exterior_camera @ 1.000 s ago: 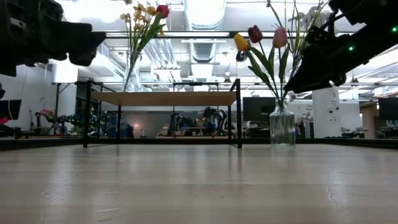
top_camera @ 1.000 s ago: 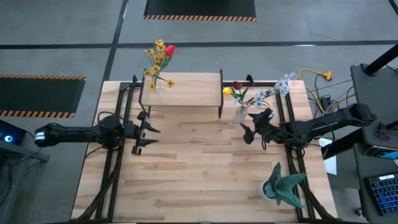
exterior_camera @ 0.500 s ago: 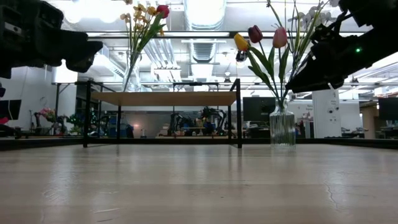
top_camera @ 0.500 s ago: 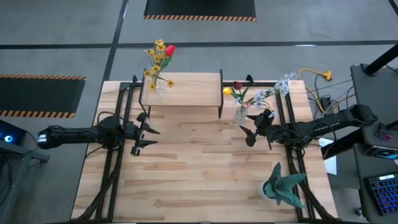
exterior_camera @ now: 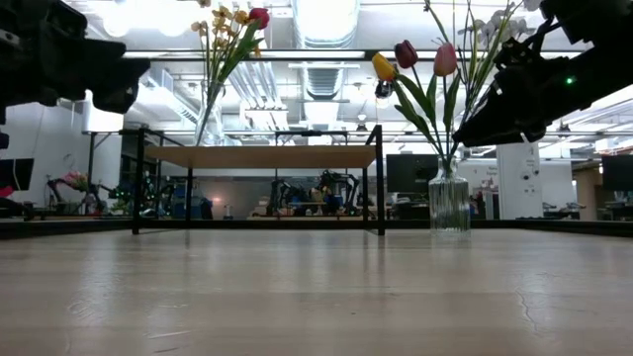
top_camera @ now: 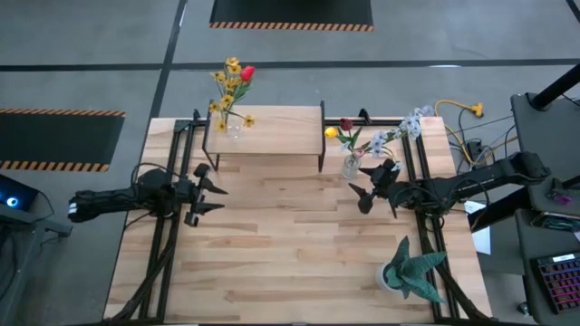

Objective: Pick and place flowers into a vace then onto a shelf
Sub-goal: Put the flower vase on the shelf

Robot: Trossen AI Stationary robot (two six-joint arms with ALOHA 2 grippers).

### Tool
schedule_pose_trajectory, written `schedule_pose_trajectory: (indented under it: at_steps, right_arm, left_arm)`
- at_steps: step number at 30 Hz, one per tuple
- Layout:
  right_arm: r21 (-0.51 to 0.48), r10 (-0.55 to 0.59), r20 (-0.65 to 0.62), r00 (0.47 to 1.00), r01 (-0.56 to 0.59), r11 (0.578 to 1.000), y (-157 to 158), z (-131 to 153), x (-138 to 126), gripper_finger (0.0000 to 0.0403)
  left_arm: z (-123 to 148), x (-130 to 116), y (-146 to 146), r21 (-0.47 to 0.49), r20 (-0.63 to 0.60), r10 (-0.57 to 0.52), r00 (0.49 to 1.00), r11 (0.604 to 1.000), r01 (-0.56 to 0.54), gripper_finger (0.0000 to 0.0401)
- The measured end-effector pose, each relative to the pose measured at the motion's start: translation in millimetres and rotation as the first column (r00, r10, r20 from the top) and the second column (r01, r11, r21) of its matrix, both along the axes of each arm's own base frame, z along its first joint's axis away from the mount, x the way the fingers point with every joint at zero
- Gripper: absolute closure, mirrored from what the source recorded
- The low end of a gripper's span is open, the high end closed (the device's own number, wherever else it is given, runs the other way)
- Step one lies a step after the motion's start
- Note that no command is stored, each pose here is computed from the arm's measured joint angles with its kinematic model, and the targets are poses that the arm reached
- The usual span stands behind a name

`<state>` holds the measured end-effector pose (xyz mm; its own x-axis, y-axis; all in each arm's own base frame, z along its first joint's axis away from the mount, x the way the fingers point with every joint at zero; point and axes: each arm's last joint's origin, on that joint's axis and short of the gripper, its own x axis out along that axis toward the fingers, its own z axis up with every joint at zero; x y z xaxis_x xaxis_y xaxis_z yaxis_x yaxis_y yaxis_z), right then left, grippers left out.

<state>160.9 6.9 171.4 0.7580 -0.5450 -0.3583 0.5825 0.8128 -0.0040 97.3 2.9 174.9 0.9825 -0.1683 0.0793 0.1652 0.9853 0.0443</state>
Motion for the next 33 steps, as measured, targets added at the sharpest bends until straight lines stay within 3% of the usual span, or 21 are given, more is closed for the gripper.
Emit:
schedule_pose_trajectory:
  at_steps: [5,17,24,33]
  right_arm:
    - [0.037,0.064,-0.021,0.998,-0.063,0.997,2.4,-5.3,5.2,0.0106]
    - [0.015,0.054,-0.111,0.992,-0.052,0.999,4.0,-23.6,16.8,0.0105]
    - [-0.118,-0.155,-0.099,0.983,0.143,0.983,-1.5,-24.0,14.7,0.0088]
    - [-0.097,-0.271,-0.032,0.962,0.267,0.959,-19.5,-20.5,17.7,0.0081]
  left_arm:
    - [-0.8,-0.4,0.0,-0.001,-0.003,0.0,1.0,1.0,0.0,0.024]
    - [-2.5,1.2,0.1,-0.008,-0.025,0.0,1.0,1.0,0.0,0.024]
    - [-2.5,1.2,0.1,-0.008,-0.026,0.0,1.0,1.0,0.0,0.024]
    - [-2.5,1.2,0.1,-0.008,-0.026,-0.001,1.0,1.0,0.001,0.024]
